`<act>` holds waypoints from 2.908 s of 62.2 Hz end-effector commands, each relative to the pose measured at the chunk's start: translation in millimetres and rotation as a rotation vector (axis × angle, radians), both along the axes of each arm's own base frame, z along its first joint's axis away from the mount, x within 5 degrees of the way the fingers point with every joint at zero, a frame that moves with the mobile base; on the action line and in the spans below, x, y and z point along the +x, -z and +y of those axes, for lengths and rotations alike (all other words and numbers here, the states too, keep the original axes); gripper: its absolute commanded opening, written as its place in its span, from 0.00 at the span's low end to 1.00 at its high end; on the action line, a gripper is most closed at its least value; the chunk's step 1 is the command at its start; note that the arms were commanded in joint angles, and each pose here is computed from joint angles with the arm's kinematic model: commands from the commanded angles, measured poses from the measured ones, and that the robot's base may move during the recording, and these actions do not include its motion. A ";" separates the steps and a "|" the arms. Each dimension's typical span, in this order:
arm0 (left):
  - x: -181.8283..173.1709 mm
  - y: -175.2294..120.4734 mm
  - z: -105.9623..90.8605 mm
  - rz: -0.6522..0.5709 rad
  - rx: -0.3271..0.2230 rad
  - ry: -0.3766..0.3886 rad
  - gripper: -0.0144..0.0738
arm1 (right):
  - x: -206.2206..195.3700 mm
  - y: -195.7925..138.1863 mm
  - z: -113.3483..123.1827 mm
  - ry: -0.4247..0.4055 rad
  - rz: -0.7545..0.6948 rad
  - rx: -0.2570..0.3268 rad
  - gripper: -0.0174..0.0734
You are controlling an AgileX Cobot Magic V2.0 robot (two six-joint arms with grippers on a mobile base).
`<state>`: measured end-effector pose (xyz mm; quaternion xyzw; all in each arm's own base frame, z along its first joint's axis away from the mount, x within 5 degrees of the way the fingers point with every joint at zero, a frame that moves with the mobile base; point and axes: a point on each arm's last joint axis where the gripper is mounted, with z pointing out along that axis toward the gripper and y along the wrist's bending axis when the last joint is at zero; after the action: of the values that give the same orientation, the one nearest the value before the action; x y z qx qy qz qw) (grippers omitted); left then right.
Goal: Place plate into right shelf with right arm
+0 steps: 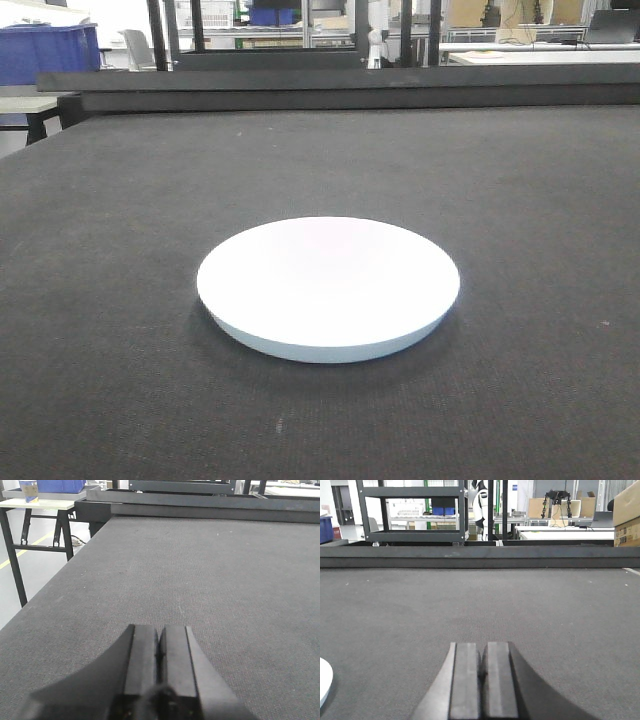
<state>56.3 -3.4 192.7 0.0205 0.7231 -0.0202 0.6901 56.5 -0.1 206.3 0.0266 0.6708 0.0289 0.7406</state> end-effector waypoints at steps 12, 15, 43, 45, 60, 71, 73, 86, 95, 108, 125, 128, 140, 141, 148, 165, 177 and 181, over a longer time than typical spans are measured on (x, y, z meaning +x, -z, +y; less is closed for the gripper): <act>0.0 -4.8 0.3 -0.082 -0.014 -0.004 0.11 | -15.3 -76.1 0.7 -0.008 -0.056 0.004 0.25; 0.0 -4.8 0.3 -0.082 -0.014 -0.004 0.11 | -17.5 -91.7 1.0 -0.011 -0.011 0.003 0.25; 0.0 -4.8 0.3 -0.082 -0.014 -0.004 0.11 | 53.0 -183.1 20.5 -0.229 0.498 0.010 0.25; 0.0 -4.8 0.3 -0.082 -0.014 -0.004 0.11 | 59.6 -184.3 23.6 -0.259 0.517 0.025 0.25; 0.0 -4.8 0.3 -0.082 -0.014 -0.004 0.11 | 117.2 -173.1 56.7 -0.463 0.672 -0.001 0.26; 0.0 -4.8 0.3 -0.082 -0.014 -0.004 0.11 | 153.1 -151.8 95.7 -0.559 0.697 -0.032 0.55; 0.0 -4.8 0.3 -0.082 -0.014 -0.004 0.11 | 159.5 -146.8 102.9 -0.569 0.698 -0.036 0.66; 0.0 -4.8 0.3 -0.082 -0.014 -0.004 0.11 | 199.3 -109.1 129.4 -0.569 0.787 -0.052 0.89; 0.0 -4.8 0.3 -0.082 -0.014 -0.004 0.11 | 217.1 -84.9 137.5 -0.564 0.875 -0.062 0.89; 0.0 -4.8 0.3 -0.082 -0.014 -0.004 0.11 | 231.4 -52.8 144.7 -0.564 1.000 -0.076 0.89; 0.0 -4.8 0.3 -0.082 -0.014 -0.004 0.11 | 237.8 -31.9 147.9 -0.560 1.074 -0.083 0.89; 0.0 -4.8 0.3 -0.082 -0.014 -0.004 0.11 | 238.2 -30.7 148.1 -0.559 1.078 -0.084 0.89; 0.0 -4.8 0.3 -0.082 -0.014 -0.004 0.11 | 240.8 -21.9 149.2 -0.556 1.105 -0.086 0.89; 0.0 -4.8 0.3 -0.082 -0.014 -0.004 0.11 | 241.1 -21.1 149.3 -0.556 1.107 -0.086 0.89; 0.0 -4.8 0.3 -0.082 -0.014 -0.004 0.11 | 242.3 -16.6 149.8 -0.554 1.121 -0.088 0.89; 0.0 -4.8 0.3 -0.082 -0.014 -0.004 0.11 | 242.5 -15.6 150.0 -0.554 1.124 -0.088 0.72; 0.0 -4.8 0.3 -0.082 -0.014 -0.004 0.11 | 242.5 -15.6 150.0 -0.554 1.124 -0.088 0.55; 0.0 -4.8 0.3 -0.082 -0.014 -0.004 0.11 | 242.6 -15.6 150.0 -0.554 1.123 -0.088 0.55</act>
<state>56.3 -3.4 192.7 0.0205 0.7231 -0.0202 0.6901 295.2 147.3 199.4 -0.1696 0.9523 0.1614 0.1957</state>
